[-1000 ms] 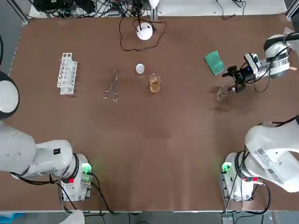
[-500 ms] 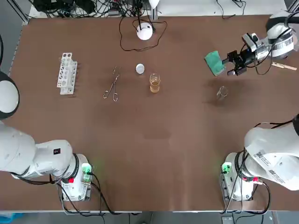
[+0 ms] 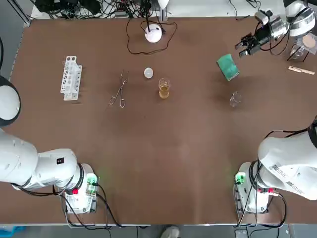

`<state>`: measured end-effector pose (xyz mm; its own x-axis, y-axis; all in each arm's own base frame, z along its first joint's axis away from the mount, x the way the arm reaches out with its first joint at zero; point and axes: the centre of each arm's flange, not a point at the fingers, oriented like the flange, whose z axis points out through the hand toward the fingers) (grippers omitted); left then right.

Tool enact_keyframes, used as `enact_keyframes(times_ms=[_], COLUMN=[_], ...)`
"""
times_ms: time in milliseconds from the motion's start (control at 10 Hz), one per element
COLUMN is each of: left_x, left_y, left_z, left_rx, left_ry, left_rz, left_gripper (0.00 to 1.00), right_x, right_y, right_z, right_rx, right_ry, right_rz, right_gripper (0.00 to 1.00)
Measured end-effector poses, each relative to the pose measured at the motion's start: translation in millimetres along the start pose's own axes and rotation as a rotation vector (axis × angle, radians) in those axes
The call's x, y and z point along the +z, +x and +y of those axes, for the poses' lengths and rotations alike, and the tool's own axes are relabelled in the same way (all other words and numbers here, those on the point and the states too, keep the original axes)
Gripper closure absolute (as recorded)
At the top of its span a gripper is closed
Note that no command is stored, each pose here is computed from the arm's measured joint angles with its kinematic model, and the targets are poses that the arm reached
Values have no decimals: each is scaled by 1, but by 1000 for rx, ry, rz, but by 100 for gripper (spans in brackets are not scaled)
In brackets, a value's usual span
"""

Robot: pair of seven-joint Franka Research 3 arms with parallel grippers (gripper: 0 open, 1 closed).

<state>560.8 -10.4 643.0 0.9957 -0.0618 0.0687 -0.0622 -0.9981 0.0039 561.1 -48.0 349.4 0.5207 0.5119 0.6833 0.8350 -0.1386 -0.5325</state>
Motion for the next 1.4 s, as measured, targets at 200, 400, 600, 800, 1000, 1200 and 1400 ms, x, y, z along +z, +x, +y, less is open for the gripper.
enact_keyframes(times_ms=[200, 400, 600, 800, 1000, 1200, 1400], left_x=[0, 0, 0, 0, 0, 0, 0], left_y=[0, 0, 0, 0, 0, 0, 0], left_z=[0, 0, 0, 0, 0, 0, 0], left_rx=[0, 0, 0, 0, 0, 0, 0], left_ry=[0, 0, 0, 0, 0, 0, 0], left_rz=[0, -1, -1, -1, -1, -1, -1], left_gripper=[0, 0, 0, 0, 0, 0, 0], right_x=[-7, -17, -25, -30, -29, -20, -8], right_y=[32, 60, 86, 107, 121, 135, 149], right_z=[-4, -3, -3, -7, -14, -25, -36], right_rx=[106, 206, 287, 469, 658, 791, 939], right_ry=[-44, -124, -223, -313, -399, -507, -621], right_rz=[-58, -117, -181, -235, -270, -323, -345], right_gripper=[0, 0, 0, 0, 0, 0, 0])
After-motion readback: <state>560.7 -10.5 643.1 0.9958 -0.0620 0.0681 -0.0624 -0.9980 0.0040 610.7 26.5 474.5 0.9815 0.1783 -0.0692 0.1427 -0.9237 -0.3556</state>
